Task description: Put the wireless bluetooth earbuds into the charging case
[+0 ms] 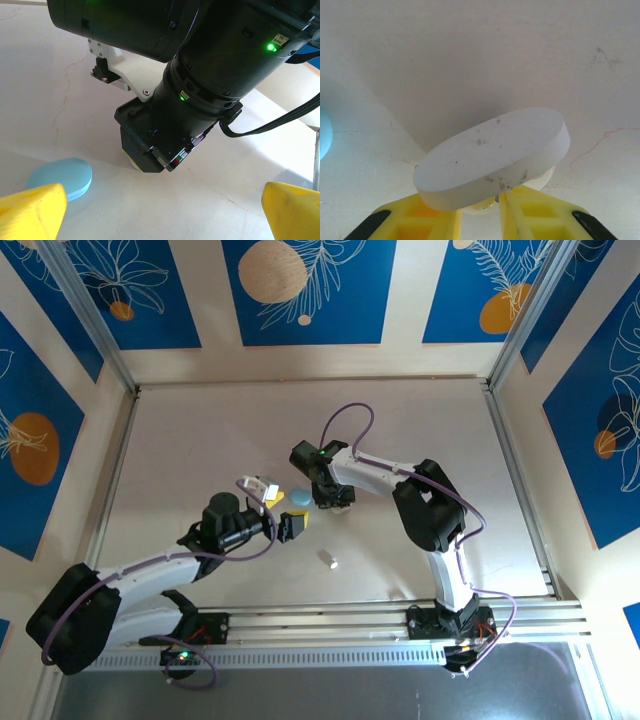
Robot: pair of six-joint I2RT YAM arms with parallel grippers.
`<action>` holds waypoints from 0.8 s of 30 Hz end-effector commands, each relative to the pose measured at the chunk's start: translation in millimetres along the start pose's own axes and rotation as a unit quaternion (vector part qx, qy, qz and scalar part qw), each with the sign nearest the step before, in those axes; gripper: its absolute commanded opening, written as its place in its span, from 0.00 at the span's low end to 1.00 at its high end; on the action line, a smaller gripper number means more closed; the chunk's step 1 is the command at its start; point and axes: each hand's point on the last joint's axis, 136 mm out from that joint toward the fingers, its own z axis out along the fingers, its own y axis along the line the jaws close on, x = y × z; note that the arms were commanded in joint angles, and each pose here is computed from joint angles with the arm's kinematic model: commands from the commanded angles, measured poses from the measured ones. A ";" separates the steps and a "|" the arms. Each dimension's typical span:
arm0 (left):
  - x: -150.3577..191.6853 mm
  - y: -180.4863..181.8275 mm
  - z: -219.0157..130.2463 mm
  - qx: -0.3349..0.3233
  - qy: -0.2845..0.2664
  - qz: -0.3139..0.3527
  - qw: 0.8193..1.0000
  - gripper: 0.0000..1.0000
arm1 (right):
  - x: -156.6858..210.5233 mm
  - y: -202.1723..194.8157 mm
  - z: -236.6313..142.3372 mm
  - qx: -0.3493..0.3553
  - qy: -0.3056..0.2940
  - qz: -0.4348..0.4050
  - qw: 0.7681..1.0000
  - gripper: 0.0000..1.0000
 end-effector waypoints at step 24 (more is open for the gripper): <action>-10.0 -5.6 -3.7 0.015 -0.021 0.001 1.000 1.00 | 3.0 -4.4 -52.3 -0.057 -0.041 0.007 0.998 0.30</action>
